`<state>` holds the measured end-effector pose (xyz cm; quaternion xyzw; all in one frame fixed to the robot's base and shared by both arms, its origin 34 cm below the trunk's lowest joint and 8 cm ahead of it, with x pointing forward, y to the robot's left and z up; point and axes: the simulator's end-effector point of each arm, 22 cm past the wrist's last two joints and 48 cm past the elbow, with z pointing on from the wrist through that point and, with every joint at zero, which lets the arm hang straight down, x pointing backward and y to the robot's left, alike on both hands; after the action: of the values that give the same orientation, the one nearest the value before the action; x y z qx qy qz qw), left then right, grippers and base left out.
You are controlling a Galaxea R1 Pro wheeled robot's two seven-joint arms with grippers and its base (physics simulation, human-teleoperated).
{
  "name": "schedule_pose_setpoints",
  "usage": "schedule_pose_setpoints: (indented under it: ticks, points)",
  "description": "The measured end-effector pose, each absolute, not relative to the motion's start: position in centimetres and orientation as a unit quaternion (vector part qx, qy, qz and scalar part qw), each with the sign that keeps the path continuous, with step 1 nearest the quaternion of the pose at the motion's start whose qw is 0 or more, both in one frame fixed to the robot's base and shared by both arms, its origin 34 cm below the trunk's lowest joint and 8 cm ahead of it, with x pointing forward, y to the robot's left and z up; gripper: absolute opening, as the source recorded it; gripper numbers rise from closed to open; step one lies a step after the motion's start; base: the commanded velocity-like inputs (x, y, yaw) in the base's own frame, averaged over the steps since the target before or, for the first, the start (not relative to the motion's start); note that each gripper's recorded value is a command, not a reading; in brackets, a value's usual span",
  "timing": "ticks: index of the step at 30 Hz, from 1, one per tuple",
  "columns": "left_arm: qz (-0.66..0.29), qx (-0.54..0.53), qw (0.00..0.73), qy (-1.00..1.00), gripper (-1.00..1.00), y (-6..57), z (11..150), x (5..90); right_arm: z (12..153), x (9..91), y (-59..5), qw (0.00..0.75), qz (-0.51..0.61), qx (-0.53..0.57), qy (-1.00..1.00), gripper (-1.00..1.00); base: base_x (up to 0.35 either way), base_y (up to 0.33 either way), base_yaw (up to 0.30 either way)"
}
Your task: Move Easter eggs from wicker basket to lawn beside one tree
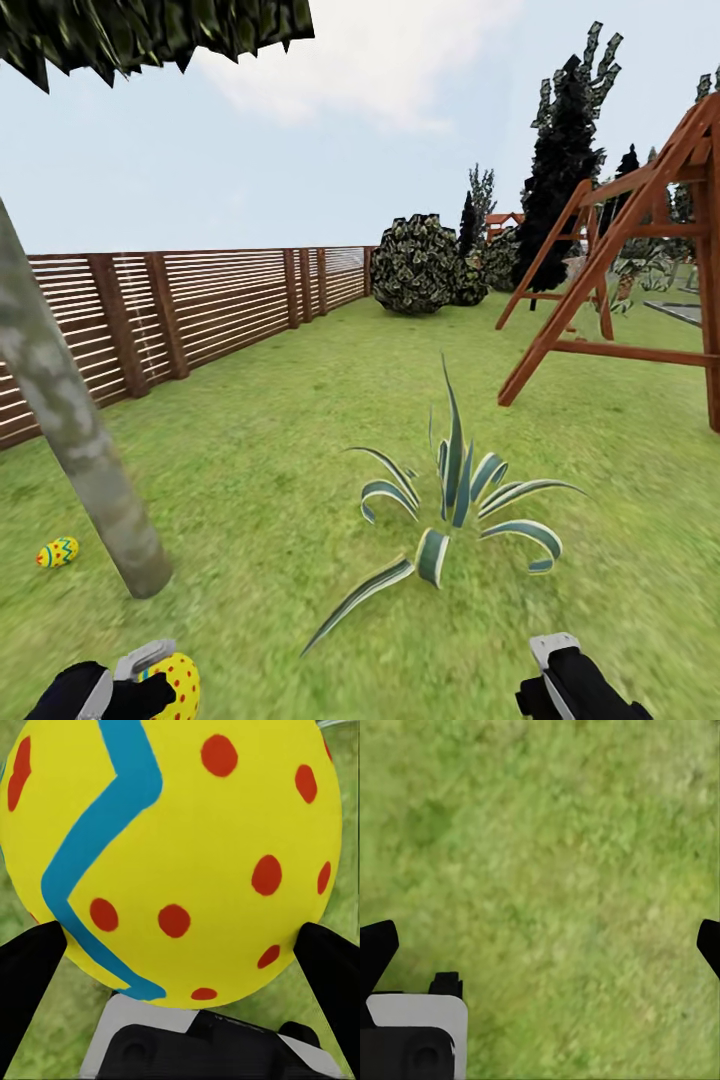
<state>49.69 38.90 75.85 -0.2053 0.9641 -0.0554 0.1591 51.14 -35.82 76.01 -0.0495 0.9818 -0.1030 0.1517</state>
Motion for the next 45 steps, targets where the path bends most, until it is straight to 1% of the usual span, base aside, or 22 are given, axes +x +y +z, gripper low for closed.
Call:
schedule_pose_setpoints:
  ticks: [3,15,18,22,23,26,32,35,41,45]
  points:
    - [-0.060,-0.205,0.141,0.967,-1.00,38.2,75.5,49.0,76.0,51.1,-35.9,0.151,-0.104,-0.049,0.982,1.00,0.036,0.000,0.000]
    - [-0.061,-0.204,0.129,0.969,-1.00,37.8,74.8,48.2,76.0,51.1,-35.9,0.151,-0.104,-0.049,0.982,1.00,0.001,0.000,0.000]
    - [-0.066,-0.218,0.055,0.972,-1.00,36.8,71.4,42.8,75.9,51.1,-35.8,0.149,-0.103,-0.050,0.982,1.00,0.000,0.000,0.000]
    - [-0.045,-0.230,0.028,0.972,-1.00,39.8,70.7,40.0,76.4,51.6,-35.6,0.156,-0.104,-0.052,0.981,1.00,0.000,0.000,0.000]
    - [-0.037,-0.233,0.027,0.971,-1.00,41.0,70.8,39.7,76.9,52.2,-35.5,0.164,-0.104,-0.053,0.980,1.00,0.000,0.000,0.000]
    - [-0.032,-0.237,0.030,0.971,-1.00,42.0,71.1,39.7,77.2,52.6,-35.3,0.169,-0.103,-0.054,0.979,1.00,0.000,0.000,0.000]
    - [-0.034,-0.237,0.036,0.970,-1.00,42.0,71.3,40.2,77.3,52.6,-35.4,0.169,-0.104,-0.054,0.979,1.00,0.000,0.000,0.000]
    - [-0.031,-0.231,0.067,0.970,-1.00,42.8,72.7,42.6,77.2,52.6,-35.1,0.170,-0.101,-0.054,0.979,1.00,0.000,0.000,0.000]
    - [-0.028,-0.226,0.085,0.970,-1.00,43.3,73.8,44.2,77.2,52.6,-34.9,0.170,-0.101,-0.056,0.979,1.00,0.000,0.000,0.000]
    - [-0.030,-0.225,0.077,0.971,-1.00,43.0,74.0,44.1,77.2,52.6,-34.8,0.170,-0.101,-0.056,0.979,1.00,0.000,0.000,0.000]
